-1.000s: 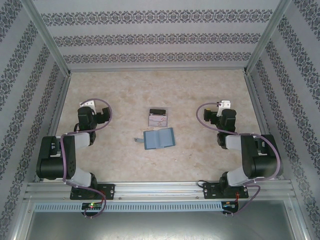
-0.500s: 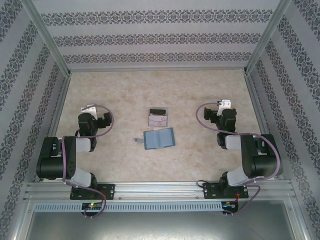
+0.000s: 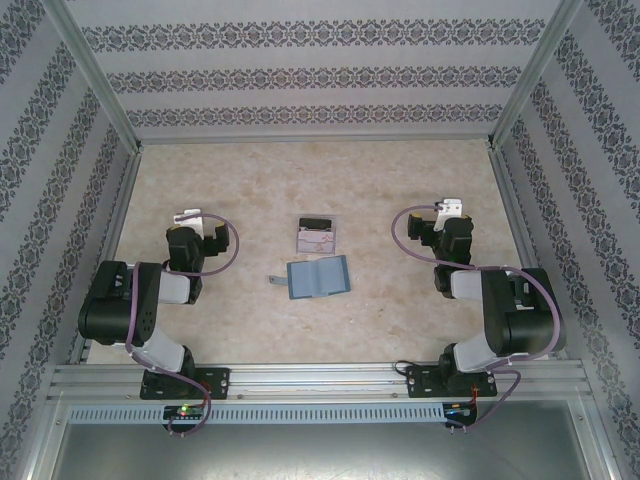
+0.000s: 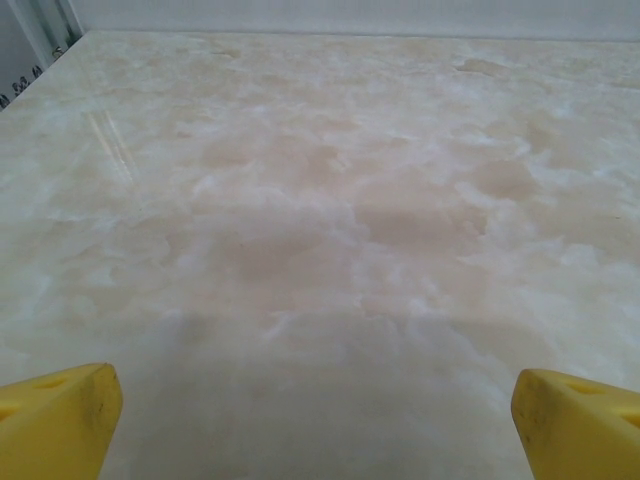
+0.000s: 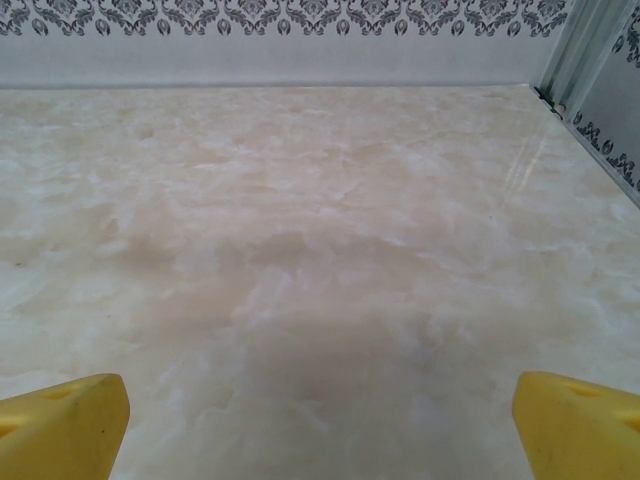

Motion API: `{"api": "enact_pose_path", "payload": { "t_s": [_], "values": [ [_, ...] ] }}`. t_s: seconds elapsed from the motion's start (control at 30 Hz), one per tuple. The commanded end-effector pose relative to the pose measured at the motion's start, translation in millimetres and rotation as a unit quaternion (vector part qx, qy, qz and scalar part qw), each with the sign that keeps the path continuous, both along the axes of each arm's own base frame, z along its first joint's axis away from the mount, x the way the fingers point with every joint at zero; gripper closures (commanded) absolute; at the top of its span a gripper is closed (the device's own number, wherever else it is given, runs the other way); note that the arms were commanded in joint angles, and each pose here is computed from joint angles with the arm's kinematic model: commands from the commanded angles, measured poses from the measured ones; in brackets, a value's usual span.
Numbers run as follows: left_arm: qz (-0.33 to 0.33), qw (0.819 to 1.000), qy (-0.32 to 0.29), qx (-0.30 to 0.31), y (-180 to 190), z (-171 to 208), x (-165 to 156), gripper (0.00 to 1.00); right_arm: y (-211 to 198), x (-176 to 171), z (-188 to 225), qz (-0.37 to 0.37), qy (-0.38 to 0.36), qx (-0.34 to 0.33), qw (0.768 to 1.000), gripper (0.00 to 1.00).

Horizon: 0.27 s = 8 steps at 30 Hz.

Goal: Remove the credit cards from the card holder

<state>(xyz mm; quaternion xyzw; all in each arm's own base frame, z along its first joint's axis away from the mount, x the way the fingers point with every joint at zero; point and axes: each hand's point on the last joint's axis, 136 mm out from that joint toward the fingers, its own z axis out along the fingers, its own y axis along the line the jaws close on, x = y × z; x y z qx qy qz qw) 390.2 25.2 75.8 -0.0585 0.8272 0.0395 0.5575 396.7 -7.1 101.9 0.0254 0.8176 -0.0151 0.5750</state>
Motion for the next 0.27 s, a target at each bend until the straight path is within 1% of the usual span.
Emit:
{"api": "enact_pose_path", "payload": {
  "t_s": [0.0,0.03,0.23],
  "values": [
    [-0.002,1.000,-0.024,0.014,-1.2,12.7,6.6,0.00,8.1,0.2,2.6,0.017,-0.010,0.001,1.000,0.02],
    [-0.003,1.000,-0.024,0.013,-1.4,12.8,6.4,0.00,13.6,0.2,2.3,0.031,-0.010,-0.003,0.999,0.02],
    [-0.009,1.000,-0.022,0.013,-3.3,12.6,7.1,0.00,9.9,0.1,2.6,0.025,-0.010,0.004,1.000,0.02]
  ]
}}
